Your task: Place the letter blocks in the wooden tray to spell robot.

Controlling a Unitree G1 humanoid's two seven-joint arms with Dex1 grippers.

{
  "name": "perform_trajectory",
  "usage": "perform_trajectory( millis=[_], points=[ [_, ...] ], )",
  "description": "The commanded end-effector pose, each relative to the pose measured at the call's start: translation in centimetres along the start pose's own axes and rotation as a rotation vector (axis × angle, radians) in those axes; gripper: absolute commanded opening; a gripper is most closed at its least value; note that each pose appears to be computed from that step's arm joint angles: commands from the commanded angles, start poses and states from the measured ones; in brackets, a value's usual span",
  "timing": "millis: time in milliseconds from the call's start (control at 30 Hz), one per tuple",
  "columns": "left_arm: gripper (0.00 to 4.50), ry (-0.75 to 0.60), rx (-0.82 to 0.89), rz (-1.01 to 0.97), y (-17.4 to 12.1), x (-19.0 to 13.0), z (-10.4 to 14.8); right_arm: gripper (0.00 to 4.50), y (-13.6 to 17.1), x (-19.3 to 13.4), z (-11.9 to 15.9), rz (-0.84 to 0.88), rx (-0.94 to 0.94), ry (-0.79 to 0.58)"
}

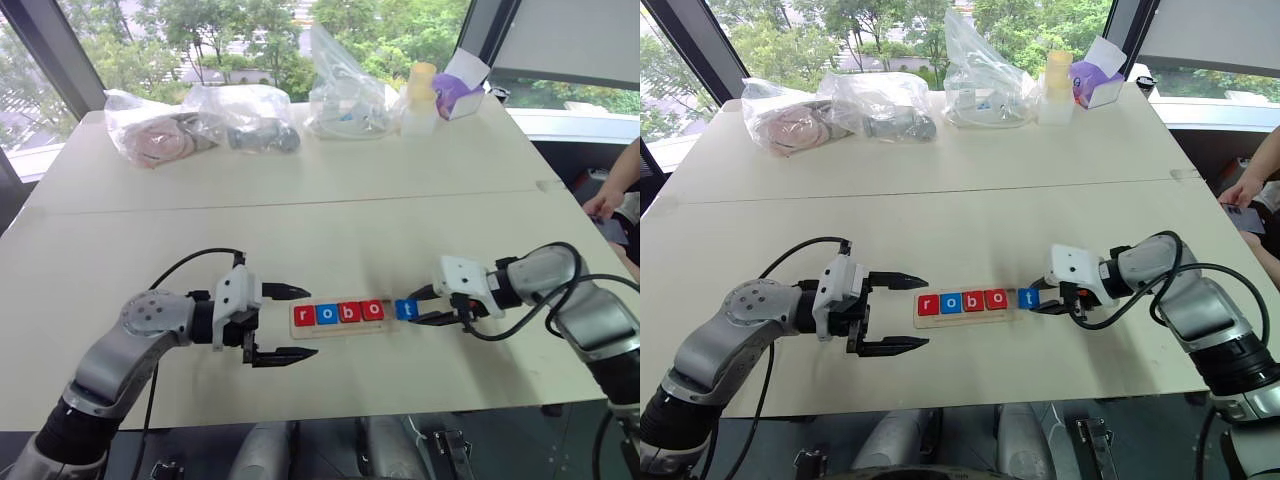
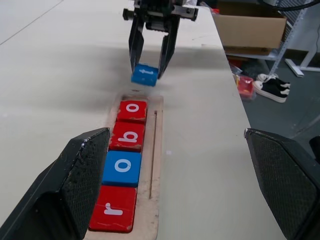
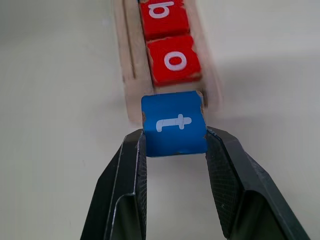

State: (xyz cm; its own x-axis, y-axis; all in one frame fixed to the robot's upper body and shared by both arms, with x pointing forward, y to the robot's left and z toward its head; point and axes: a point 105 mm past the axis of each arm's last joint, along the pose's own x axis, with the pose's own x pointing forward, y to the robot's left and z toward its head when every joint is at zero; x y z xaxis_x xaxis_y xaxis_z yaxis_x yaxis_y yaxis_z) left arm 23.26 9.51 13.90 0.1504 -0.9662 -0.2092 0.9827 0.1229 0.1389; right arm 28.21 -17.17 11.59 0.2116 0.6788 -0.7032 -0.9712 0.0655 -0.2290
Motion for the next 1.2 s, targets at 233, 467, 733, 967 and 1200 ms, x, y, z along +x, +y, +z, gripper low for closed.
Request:
perform_trajectory(
  millis=[233,467,733,967,1200],
  points=[
    [4.50,-0.024,0.037,0.016,-0.1,-0.1,1.0,1.10,-1.0,0.9,0.4,-0.004,-0.054,0.040],
    [4.50,-0.022,0.035,0.027,-0.2,-0.2,1.0,1.10,-1.0,1.4,0.7,0.016,-0.069,0.036],
    [4.50,-0.023,0.034,0.036,-0.2,-0.2,0.9,1.10,-0.9,1.9,1.2,0.033,-0.085,0.030],
    [4.50,-0.025,0.031,0.043,-0.3,-0.2,0.9,1.10,-0.7,2.3,1.8,0.050,-0.088,0.018],
    [4.50,-0.027,0.030,0.049,-0.2,-0.1,0.9,1.10,-0.7,2.5,2.0,0.060,-0.090,0.017]
  ],
)
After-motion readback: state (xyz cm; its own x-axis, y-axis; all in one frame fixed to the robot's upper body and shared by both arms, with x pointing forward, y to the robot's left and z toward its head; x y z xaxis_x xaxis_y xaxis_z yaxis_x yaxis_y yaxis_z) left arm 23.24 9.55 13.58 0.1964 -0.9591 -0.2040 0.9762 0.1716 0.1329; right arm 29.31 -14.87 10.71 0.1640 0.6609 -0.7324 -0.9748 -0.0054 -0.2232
